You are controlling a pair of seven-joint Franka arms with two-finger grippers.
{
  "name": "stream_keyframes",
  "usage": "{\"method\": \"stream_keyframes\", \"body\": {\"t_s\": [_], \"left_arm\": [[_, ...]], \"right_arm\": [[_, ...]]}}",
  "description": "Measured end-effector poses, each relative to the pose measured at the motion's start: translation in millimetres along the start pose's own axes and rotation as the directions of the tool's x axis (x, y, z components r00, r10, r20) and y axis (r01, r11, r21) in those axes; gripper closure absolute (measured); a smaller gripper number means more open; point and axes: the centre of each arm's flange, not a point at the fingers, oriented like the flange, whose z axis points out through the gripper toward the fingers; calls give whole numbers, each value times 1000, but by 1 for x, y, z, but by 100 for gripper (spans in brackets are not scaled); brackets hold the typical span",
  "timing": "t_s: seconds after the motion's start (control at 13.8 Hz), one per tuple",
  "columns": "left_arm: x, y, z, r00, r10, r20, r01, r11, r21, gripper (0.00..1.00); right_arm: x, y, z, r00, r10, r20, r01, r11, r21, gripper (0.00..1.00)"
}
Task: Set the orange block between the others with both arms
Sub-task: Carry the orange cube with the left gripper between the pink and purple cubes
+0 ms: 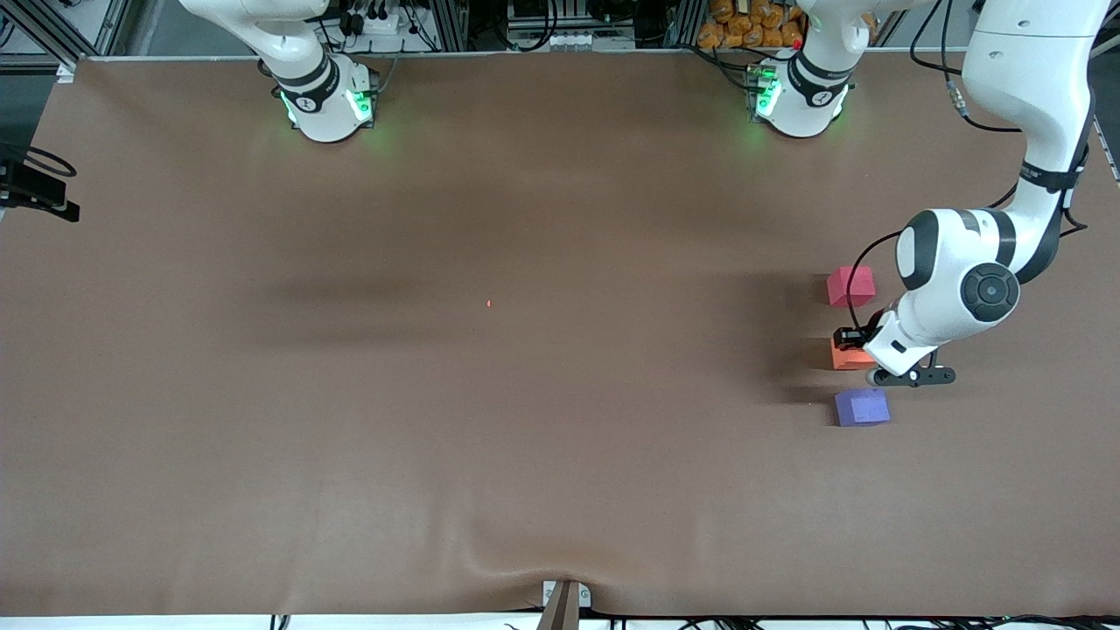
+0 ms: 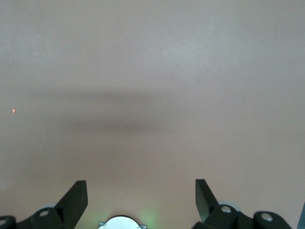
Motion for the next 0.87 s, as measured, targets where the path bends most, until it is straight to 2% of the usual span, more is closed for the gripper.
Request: {"method": "stream_keyframes", "body": {"t_s": [0.65, 0.87], "left_arm": [[-3, -2, 13, 1000, -1, 2, 1, 1000, -4, 47], [-3, -2, 14, 1000, -1, 2, 1, 1000, -5, 42]], "right_arm": [[0, 0, 0, 1000, 0, 0, 0, 1000, 0, 0], [0, 0, 0, 1000, 0, 0, 0, 1000, 0, 0]]}}
